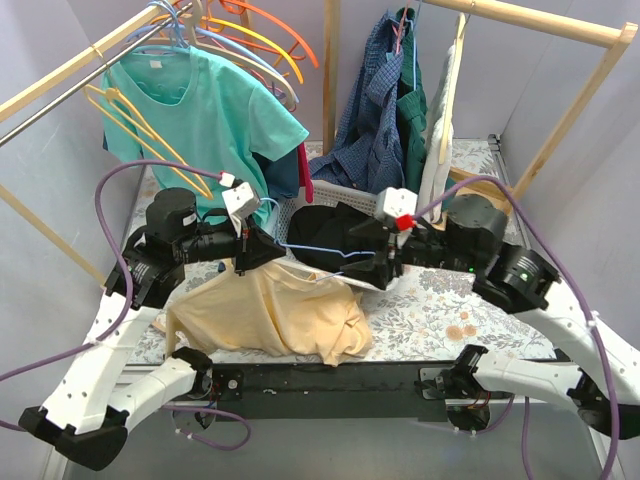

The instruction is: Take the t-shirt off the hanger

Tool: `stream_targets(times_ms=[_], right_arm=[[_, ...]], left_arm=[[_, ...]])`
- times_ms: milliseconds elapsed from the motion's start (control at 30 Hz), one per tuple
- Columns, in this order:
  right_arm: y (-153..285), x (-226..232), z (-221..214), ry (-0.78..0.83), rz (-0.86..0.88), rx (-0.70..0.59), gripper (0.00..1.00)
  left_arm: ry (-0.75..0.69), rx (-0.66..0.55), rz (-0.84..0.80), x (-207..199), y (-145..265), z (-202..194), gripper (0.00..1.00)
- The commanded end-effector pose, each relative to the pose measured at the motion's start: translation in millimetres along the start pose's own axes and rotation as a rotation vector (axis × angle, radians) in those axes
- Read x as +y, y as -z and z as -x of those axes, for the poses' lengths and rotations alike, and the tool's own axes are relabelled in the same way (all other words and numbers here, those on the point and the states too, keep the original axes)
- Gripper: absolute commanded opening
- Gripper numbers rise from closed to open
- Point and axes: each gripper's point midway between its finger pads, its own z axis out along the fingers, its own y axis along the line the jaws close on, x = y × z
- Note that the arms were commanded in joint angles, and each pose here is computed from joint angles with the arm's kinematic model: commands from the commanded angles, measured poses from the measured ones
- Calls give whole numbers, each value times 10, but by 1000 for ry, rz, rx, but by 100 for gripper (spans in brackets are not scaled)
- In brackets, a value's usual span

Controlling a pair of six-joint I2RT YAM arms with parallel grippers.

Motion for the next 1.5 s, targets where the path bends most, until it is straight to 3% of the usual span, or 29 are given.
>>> stream_targets(times_ms=[0, 633, 933, 1033, 1100, 1233, 1267, 1300, 1367, 1467], right_arm=[[-177, -121, -195, 61, 6, 98, 74], [-358, 33, -426, 68, 129, 111, 66], [-392, 144, -442, 50, 200, 109, 33], [-383, 209, -441, 50, 240, 109, 17], [-376, 234, -438, 50, 256, 110, 1], [-358, 212, -462, 62, 240, 115, 1], [-339, 170, -452, 71, 210, 115, 1], [-323, 148, -460, 77, 193, 117, 1], [-255, 87, -426, 99, 144, 110, 1], [-164, 46, -388, 125, 100, 93, 1]], left_arm=[[-79, -50, -120, -284, 102, 230, 0], [-108, -78, -182, -547, 290, 284, 0], [-115, -80, -181, -554, 300, 277, 0], [-123, -84, -179, -563, 313, 282, 0], [-120, -82, -170, -544, 307, 273, 0], [-113, -80, -137, -498, 309, 238, 0], [-99, -80, -116, -472, 310, 219, 4], [-89, -79, -57, -375, 307, 211, 17], [-49, -62, 11, -254, 291, 113, 62], [22, -15, 84, -100, 250, -124, 74]])
